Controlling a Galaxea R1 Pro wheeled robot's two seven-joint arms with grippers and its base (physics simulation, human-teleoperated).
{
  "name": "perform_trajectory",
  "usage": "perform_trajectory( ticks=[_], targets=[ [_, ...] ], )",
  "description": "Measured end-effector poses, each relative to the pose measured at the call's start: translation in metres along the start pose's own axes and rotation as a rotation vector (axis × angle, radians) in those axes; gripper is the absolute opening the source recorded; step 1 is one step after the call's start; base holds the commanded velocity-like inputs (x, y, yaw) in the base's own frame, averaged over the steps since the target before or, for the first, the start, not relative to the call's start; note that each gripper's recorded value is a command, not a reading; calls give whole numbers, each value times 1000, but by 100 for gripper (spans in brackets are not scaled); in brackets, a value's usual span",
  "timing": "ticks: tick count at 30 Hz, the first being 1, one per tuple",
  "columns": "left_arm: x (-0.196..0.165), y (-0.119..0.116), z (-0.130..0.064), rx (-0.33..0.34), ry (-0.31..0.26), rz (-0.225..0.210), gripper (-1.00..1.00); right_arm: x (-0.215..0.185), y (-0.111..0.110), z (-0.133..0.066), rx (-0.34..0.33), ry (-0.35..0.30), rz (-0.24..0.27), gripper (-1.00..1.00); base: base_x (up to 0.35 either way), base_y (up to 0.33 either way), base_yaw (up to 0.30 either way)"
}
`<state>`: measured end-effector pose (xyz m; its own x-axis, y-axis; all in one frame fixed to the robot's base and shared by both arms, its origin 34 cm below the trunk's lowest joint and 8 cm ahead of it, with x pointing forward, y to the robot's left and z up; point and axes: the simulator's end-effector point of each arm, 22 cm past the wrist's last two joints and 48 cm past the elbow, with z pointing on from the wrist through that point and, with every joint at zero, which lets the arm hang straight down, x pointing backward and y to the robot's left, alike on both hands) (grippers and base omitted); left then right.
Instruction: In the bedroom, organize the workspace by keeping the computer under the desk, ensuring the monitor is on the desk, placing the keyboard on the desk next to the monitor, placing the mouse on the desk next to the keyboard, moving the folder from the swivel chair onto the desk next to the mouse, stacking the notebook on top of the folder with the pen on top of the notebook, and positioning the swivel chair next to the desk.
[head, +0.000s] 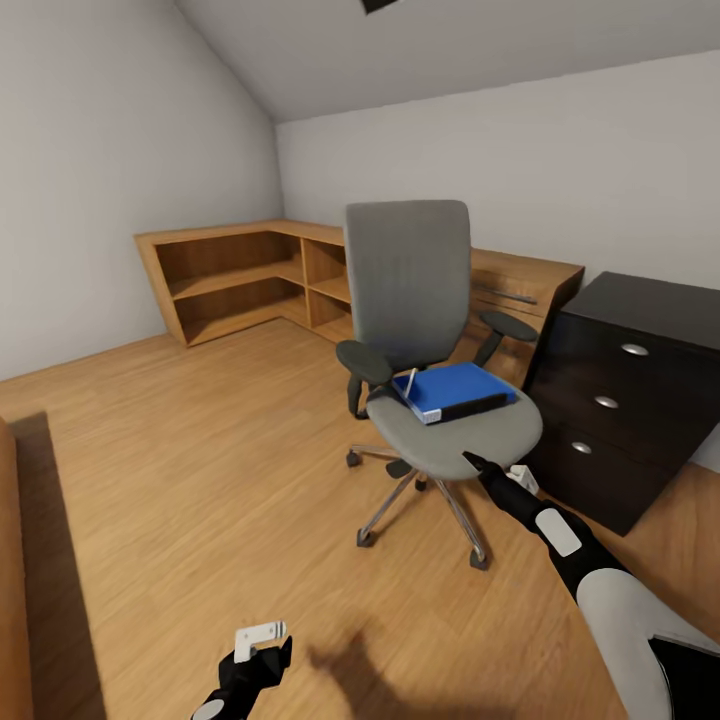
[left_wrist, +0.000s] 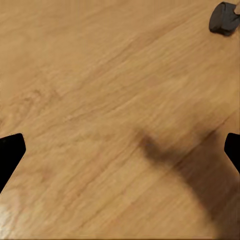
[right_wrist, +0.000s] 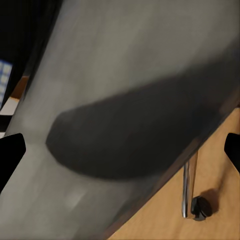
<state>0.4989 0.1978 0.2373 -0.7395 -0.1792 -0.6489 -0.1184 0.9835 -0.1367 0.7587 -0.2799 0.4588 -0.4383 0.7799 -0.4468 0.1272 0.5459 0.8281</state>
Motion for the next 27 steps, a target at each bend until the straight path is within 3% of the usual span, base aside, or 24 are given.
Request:
perform_trajectory(
  ticks=[16, 27],
  targets=[
    [14, 2, 1, -4, 30, 0, 100, -4, -3, 2, 1, -10, -4, 100, 10, 0, 184],
    [15, 2, 1, -4, 31, 0, 100, 4, 1, 2, -32, 9, 2, 100, 157, -29, -14]
  ],
)
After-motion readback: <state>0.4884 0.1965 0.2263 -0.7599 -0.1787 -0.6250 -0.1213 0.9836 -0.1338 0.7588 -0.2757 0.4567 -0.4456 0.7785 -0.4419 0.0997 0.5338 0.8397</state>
